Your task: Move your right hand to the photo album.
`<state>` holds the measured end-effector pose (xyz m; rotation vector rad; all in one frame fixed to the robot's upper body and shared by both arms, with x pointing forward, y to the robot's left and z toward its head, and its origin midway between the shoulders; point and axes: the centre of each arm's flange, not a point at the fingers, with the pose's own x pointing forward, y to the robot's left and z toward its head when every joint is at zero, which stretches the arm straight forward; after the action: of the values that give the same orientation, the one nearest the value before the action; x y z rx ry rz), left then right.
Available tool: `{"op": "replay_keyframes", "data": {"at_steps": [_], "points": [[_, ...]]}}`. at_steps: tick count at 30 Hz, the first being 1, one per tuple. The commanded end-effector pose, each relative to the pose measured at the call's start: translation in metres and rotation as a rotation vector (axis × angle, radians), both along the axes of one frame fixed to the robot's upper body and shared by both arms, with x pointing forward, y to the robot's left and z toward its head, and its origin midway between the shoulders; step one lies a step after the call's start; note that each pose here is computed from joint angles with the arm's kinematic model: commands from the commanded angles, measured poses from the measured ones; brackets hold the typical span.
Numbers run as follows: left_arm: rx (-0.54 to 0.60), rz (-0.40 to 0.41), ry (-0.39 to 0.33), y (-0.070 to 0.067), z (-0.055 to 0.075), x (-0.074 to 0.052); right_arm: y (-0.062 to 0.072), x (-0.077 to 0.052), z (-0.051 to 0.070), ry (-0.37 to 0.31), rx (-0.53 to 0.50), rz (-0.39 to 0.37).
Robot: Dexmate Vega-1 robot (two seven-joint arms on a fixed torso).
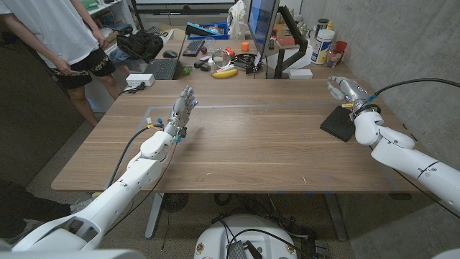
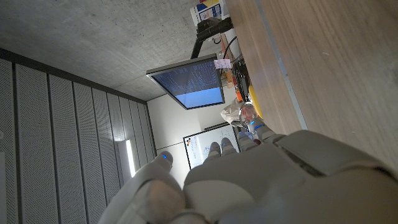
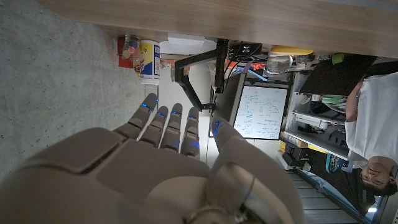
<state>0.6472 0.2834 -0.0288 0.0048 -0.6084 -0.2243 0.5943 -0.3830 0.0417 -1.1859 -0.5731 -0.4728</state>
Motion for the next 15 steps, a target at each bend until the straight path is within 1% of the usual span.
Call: {"op": "replay_keyframes", "data": {"at_steps": [1, 15], "points": [[0.001, 0.000, 0.007, 0.0012, -0.0020, 0.0015, 0.0023, 0.0026, -0.0045, 0.023, -0.024, -0.023], [0.003, 0.001, 0.010, 0.0029, -0.0020, 0.0020, 0.0037, 0.0065, -0.0072, 0.052, -0.050, -0.044]]}}
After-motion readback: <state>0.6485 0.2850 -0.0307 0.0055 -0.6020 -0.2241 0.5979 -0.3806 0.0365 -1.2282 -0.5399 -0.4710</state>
